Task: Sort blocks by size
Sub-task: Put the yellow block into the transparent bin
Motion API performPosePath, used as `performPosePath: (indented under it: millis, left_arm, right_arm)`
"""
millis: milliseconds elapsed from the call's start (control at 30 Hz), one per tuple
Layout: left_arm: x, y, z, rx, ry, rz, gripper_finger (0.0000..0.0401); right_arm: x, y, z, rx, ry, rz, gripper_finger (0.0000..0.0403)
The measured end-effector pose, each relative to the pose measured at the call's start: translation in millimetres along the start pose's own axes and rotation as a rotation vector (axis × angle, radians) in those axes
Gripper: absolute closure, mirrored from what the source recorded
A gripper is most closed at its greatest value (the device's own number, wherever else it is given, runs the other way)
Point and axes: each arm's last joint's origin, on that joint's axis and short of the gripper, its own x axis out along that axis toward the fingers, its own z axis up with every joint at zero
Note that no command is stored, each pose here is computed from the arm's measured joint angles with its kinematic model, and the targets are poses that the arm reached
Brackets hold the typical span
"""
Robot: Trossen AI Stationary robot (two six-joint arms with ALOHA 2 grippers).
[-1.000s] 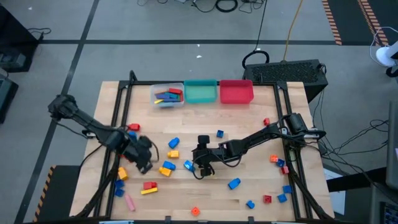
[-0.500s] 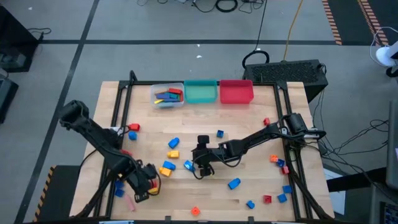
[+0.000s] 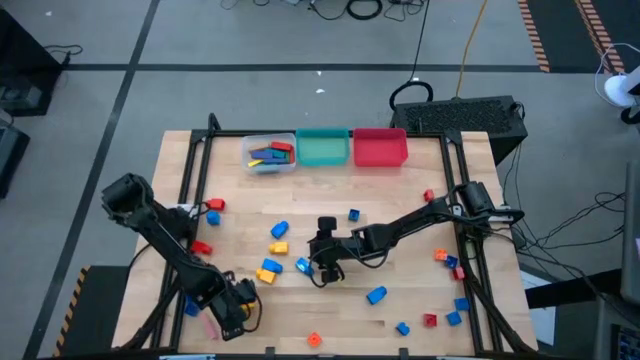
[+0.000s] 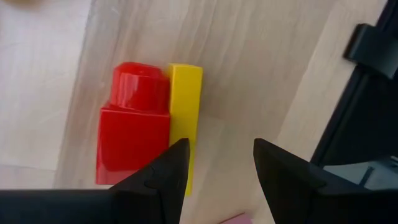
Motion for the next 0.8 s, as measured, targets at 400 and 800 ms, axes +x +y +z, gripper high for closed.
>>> performPosePath:
  millis: [400,800]
  left_arm:
    - [-1.4,-0.4,1.0,-0.002,-0.018,0.036,0.0217]
    - [-9.0,4.4,2.8,0.016,-0.065,0.181,0.0217]
  right_arm:
    - [0.2,-0.7,0.1,0.002,-0.001,-0.001,0.0209]
    - [0.2,-0.7,0.1,0.002,-0.001,-0.001,0.0209]
